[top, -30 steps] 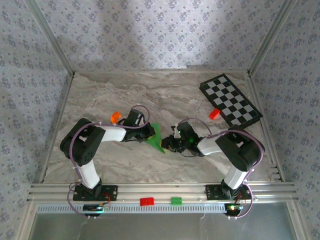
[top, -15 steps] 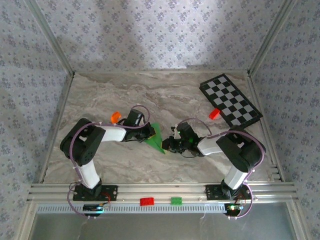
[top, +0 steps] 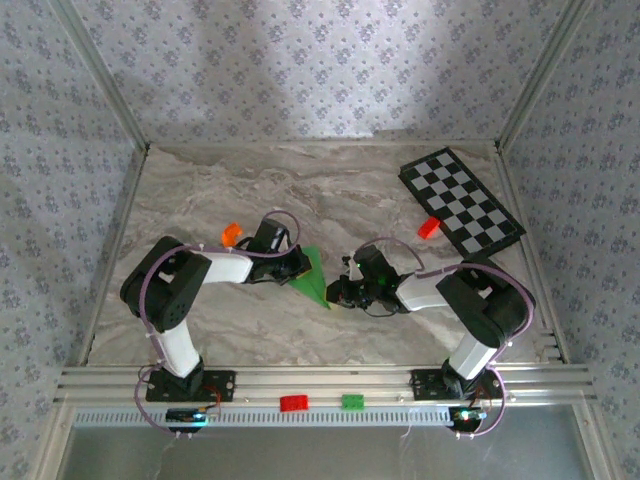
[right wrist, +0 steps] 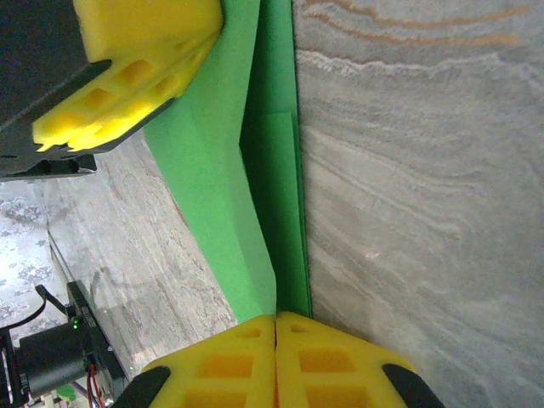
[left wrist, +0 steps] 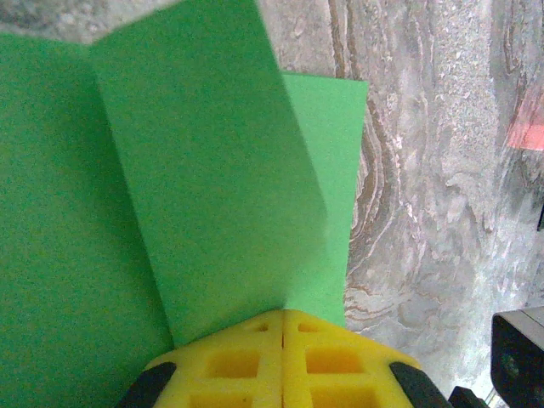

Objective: Fold a paper plane with a square sheet of paper (pick it up from the middle)

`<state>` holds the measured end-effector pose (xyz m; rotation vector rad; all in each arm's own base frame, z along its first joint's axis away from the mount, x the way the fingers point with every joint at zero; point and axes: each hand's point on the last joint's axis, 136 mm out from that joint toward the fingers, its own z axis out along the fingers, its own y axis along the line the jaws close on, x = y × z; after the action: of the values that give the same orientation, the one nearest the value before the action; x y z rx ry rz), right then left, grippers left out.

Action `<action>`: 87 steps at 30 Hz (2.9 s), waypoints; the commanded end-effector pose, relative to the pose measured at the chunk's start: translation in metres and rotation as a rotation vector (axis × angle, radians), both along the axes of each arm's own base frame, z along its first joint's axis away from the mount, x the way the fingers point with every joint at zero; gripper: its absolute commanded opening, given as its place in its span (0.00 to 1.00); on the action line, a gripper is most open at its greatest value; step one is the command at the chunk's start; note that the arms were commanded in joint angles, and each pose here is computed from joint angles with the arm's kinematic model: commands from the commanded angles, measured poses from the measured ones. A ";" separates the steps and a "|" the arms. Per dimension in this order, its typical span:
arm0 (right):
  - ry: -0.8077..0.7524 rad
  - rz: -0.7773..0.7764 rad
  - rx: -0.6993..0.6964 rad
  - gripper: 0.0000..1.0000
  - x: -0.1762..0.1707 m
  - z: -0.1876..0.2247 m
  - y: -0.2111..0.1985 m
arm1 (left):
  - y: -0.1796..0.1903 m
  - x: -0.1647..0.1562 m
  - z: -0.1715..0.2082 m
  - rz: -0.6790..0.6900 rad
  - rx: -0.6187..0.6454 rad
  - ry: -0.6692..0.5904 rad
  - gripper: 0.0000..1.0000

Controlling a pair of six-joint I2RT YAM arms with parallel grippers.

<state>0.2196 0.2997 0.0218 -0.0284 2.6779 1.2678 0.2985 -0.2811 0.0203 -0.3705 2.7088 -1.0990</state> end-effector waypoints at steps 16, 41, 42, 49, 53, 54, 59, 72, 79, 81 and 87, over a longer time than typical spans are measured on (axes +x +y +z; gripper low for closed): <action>0.102 0.053 -0.086 0.07 -0.030 -0.022 -0.014 | 0.011 -0.020 -0.031 -0.016 0.084 0.098 0.07; 0.092 0.063 -0.056 0.13 -0.035 -0.012 -0.016 | 0.011 -0.022 -0.032 -0.016 0.087 0.103 0.07; 0.087 0.064 -0.053 0.14 -0.036 -0.010 -0.016 | 0.011 -0.022 -0.032 -0.016 0.088 0.104 0.07; 0.100 0.066 -0.069 0.08 -0.039 -0.017 -0.019 | 0.012 -0.023 -0.034 -0.016 0.090 0.105 0.07; 0.100 0.061 -0.070 0.07 -0.038 -0.018 -0.019 | 0.012 -0.023 -0.033 -0.016 0.089 0.106 0.07; 0.094 0.054 -0.074 0.07 -0.036 -0.017 -0.019 | 0.012 -0.023 -0.033 -0.016 0.089 0.103 0.07; 0.056 0.041 -0.045 0.19 -0.028 0.001 -0.018 | 0.011 -0.023 -0.034 -0.021 0.092 0.102 0.06; -0.067 0.097 -0.010 0.08 0.000 0.047 0.003 | 0.011 -0.024 -0.036 -0.026 0.100 0.106 0.07; -0.017 0.150 -0.018 0.00 0.001 0.036 0.030 | 0.011 -0.025 -0.037 -0.028 0.102 0.109 0.06; -0.002 0.156 -0.034 0.00 0.000 0.030 0.032 | 0.012 -0.026 -0.038 -0.029 0.105 0.111 0.06; 0.041 0.134 -0.121 0.00 -0.004 0.002 0.021 | 0.013 -0.027 -0.039 -0.030 0.108 0.114 0.06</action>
<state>0.2183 0.3272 0.0358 -0.2132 2.7776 1.2182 0.2952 -0.2861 0.0198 -0.3519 2.7217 -1.1236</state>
